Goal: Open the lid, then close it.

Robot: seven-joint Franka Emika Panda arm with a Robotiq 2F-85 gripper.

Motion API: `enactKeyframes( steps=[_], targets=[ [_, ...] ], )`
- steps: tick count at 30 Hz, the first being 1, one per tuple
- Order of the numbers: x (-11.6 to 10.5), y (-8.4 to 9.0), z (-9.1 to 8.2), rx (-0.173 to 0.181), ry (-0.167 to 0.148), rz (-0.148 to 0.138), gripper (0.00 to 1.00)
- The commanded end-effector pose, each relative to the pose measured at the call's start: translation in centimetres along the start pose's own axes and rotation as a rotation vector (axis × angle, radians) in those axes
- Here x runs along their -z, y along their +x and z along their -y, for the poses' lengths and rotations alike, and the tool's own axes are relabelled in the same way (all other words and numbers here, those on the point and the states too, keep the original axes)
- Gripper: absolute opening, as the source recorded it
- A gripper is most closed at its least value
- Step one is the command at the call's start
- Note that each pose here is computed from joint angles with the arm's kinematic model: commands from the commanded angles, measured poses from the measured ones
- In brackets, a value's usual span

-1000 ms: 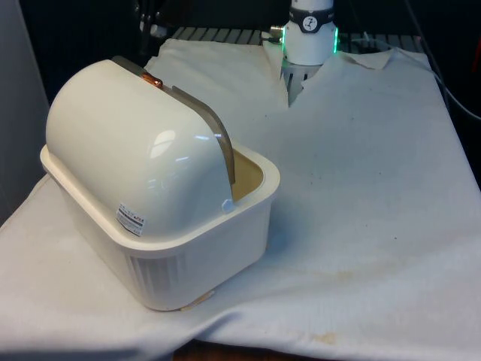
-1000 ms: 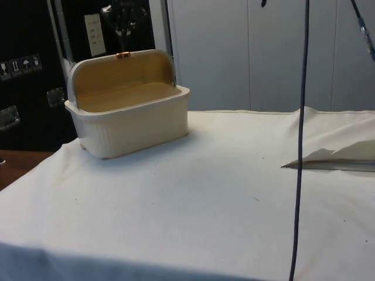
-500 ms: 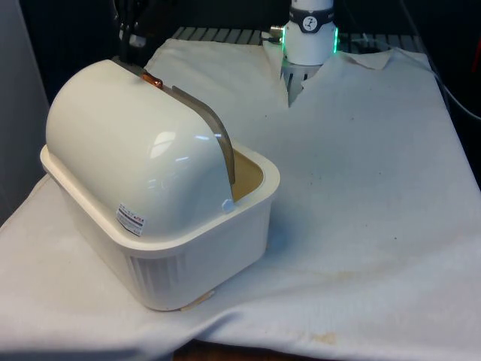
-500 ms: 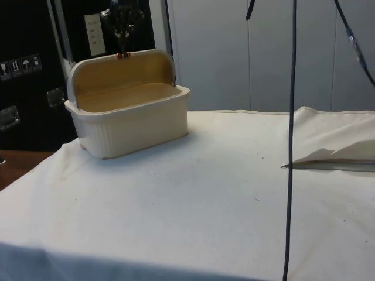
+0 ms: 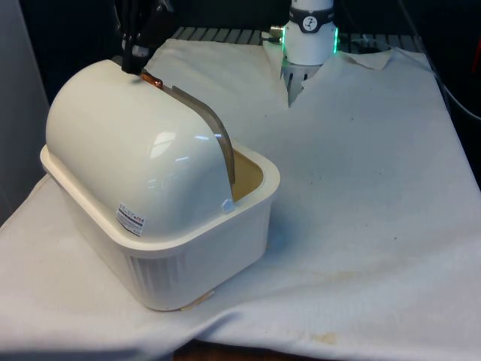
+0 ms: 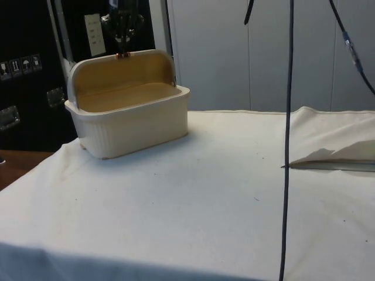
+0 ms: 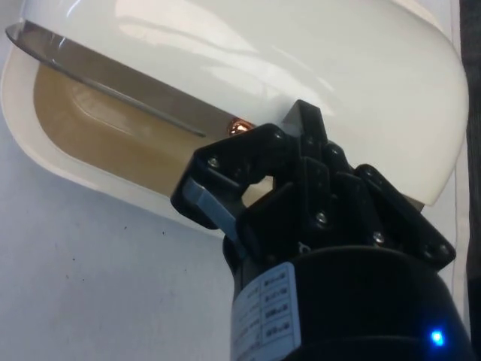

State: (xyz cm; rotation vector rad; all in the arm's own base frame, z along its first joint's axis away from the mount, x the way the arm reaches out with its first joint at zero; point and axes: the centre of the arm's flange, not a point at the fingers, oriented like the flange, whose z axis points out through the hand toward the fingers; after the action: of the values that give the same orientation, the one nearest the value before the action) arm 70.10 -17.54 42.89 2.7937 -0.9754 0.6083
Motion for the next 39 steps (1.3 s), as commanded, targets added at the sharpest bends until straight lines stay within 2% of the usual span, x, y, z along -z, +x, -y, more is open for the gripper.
enactKeyframes(
  steps=[1,7,8,10,17,18,19,25,26,27,34,35,36,39],
  targets=[
    [0.0,0.1,0.0,0.001,-0.003,0.012,0.0],
    [-0.5,0.0,0.3,0.008,-0.016,0.024,0.0],
    [-0.3,0.0,0.2,0.006,-0.009,0.013,0.0],
    [-0.7,-0.1,0.5,0.01,-0.02,0.029,0.0],
    [-1.3,-0.5,0.9,0.016,-0.03,0.047,0.0],
    [-1.1,-0.3,0.8,0.017,-0.025,0.036,0.0],
    [-1.2,-0.5,1.0,0.018,-0.031,0.05,0.0],
    [-0.8,-0.6,1.1,0.019,-0.032,0.07,0.0],
    [-0.9,-0.4,1.0,0.021,-0.032,0.057,0.0],
    [-0.7,-0.6,1.2,0.02,-0.033,0.075,0.0],
    [0.0,-0.5,1.4,0.024,-0.036,0.106,0.0],
    [-0.1,-0.5,1.5,0.025,-0.042,0.094,0.0],
    [0.0,-0.5,1.5,0.024,-0.037,0.112,0.0],
    [0.2,-0.5,1.6,0.026,-0.039,0.124,0.0]
  ],
)
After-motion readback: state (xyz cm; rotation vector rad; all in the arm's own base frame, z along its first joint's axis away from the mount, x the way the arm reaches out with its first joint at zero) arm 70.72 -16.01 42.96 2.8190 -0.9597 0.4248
